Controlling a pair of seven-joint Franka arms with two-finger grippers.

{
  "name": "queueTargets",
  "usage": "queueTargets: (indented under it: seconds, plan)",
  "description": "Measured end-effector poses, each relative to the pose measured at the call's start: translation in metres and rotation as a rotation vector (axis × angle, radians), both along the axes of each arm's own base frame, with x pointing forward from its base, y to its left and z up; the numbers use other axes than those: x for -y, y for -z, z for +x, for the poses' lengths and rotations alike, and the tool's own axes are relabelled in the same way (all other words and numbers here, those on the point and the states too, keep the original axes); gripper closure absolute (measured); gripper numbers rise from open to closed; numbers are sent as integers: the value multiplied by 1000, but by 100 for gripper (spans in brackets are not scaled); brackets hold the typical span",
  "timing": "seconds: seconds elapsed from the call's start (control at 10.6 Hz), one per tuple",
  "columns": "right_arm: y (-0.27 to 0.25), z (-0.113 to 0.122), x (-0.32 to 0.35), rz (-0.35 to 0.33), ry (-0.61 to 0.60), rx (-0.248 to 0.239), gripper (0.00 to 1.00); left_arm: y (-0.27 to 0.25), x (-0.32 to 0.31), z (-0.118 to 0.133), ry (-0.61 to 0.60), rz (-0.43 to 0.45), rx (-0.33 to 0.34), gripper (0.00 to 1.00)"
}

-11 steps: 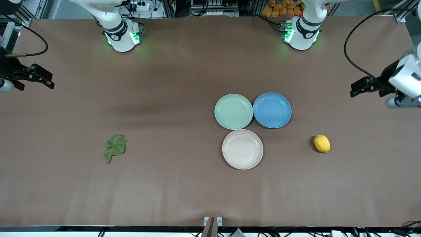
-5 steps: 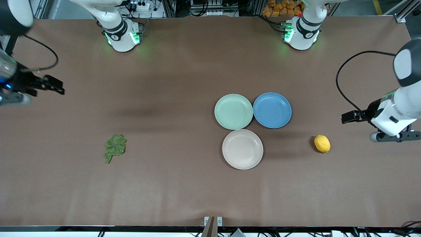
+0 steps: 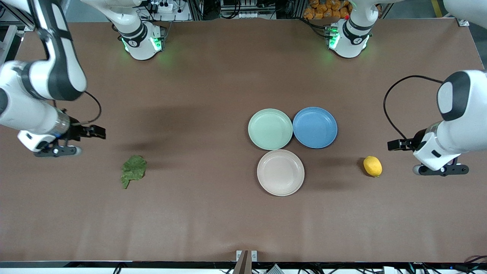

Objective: Place lemon and lettuce in plates
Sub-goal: 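Reach the right gripper to the lettuce while the left gripper reaches the lemon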

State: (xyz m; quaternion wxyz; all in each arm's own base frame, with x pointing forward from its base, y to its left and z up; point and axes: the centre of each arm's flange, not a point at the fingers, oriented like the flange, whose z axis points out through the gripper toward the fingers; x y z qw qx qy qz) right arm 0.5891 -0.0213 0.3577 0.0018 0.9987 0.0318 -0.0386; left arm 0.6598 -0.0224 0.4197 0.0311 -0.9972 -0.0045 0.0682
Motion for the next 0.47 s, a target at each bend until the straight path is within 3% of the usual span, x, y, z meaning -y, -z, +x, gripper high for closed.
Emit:
queueTargets:
  seconds: [0.28, 0.47]
  plan:
    - [68, 18, -5, 62, 52, 76, 1, 63, -2, 18, -89, 3, 11, 0]
    - [104, 28, -18, 66, 47, 113, 11, 108, -3, 27, -152, 4, 20, 0]
